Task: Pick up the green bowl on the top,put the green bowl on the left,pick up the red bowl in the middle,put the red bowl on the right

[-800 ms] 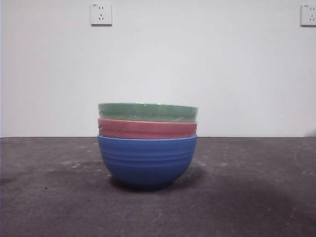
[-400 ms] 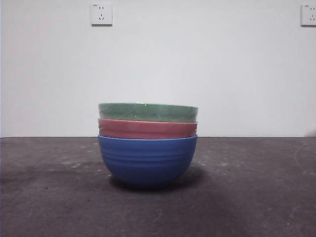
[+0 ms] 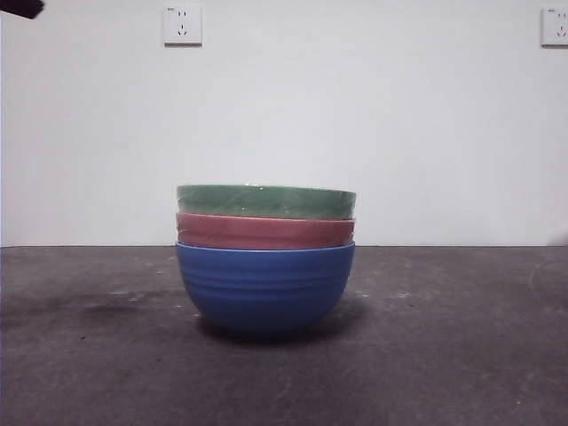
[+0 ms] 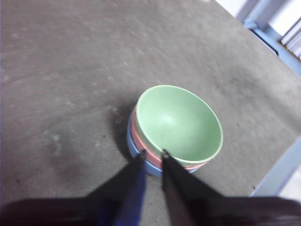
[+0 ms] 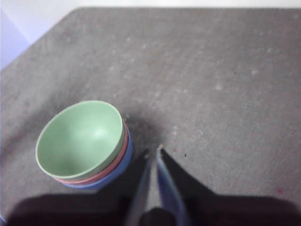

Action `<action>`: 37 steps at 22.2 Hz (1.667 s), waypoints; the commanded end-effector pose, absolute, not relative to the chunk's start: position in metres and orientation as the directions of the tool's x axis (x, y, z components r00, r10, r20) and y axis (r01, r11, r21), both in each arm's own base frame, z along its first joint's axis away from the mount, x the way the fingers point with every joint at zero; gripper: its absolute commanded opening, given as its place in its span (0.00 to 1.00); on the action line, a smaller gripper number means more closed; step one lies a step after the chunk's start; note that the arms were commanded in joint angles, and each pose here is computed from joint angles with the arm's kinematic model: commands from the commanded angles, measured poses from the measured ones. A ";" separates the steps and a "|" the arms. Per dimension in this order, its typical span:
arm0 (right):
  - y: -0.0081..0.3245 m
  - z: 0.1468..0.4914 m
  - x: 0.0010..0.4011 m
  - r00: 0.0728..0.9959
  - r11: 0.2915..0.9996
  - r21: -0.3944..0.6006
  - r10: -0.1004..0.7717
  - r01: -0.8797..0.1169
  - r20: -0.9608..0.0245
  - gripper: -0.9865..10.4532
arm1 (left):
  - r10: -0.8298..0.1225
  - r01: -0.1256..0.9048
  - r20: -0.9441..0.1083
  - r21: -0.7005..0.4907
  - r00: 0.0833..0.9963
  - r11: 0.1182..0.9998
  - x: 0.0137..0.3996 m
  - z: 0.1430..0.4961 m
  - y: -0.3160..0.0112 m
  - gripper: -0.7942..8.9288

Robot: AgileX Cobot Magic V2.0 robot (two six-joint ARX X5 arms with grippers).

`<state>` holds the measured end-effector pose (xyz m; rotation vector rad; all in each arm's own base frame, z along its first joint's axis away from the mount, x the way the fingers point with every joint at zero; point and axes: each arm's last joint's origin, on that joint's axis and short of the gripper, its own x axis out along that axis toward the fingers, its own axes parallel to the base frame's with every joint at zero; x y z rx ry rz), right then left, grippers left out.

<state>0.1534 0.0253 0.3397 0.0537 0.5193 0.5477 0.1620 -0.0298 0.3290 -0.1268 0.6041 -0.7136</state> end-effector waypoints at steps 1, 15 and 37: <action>0.026 0.339 0.156 0.720 0.850 0.171 0.516 -0.499 -0.464 0.31 | -0.681 0.637 -0.479 -0.282 0.554 0.717 0.168 0.335 -0.038 0.41; 0.047 0.327 0.170 0.619 0.796 0.225 0.586 -0.563 -0.523 0.31 | -0.575 0.905 -0.776 -0.011 0.260 0.425 0.202 0.310 -0.191 0.41; 0.048 0.326 0.171 0.616 0.795 0.226 0.585 -0.562 -0.527 0.30 | -0.434 0.965 -0.886 0.048 0.159 0.256 0.213 0.257 -0.227 0.07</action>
